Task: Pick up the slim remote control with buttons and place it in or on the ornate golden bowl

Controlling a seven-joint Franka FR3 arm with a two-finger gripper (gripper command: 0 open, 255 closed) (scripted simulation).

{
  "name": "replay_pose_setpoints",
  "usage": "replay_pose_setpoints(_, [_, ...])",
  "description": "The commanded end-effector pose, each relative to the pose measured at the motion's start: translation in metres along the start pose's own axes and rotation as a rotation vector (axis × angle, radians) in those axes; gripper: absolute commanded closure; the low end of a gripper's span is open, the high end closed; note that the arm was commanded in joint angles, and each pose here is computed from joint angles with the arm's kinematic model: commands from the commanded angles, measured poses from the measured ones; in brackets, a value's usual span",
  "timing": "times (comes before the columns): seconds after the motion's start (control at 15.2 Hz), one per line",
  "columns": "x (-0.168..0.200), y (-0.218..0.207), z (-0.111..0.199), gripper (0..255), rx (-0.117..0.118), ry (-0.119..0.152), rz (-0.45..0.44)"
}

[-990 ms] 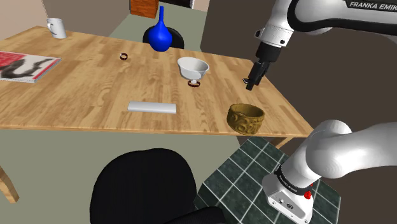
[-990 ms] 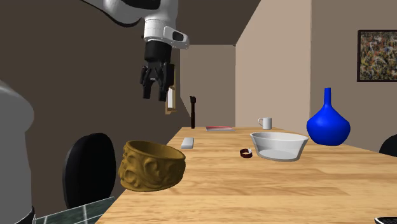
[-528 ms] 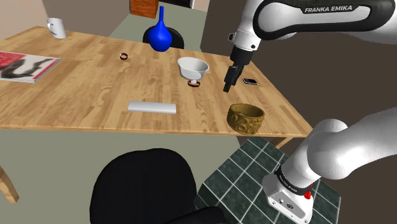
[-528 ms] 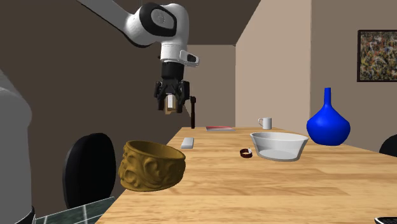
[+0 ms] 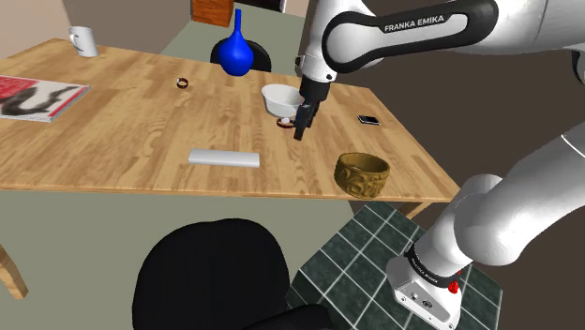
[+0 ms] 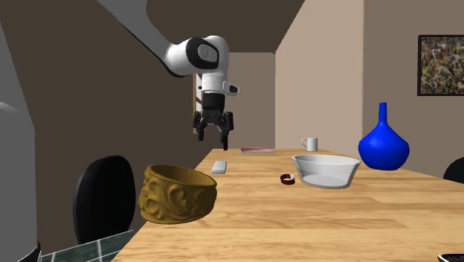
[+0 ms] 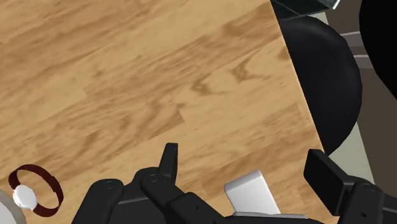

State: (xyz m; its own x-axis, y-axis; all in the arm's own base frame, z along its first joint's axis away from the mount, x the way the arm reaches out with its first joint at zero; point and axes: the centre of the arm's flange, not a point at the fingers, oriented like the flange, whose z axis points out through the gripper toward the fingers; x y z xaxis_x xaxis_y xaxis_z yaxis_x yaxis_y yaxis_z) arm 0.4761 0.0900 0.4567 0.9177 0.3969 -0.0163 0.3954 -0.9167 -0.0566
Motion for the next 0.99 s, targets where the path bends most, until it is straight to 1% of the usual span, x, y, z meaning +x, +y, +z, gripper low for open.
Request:
replay_pose_setpoints(0.0, [0.025,-0.012,0.012,0,-0.009,0.002,-0.039])
replay_pose_setpoints(0.46, [0.103,-0.046,0.049,0,-0.041,0.006,-0.172])
replay_pose_setpoints(0.92, [0.176,-0.089,0.086,0,-0.073,0.010,-0.305])
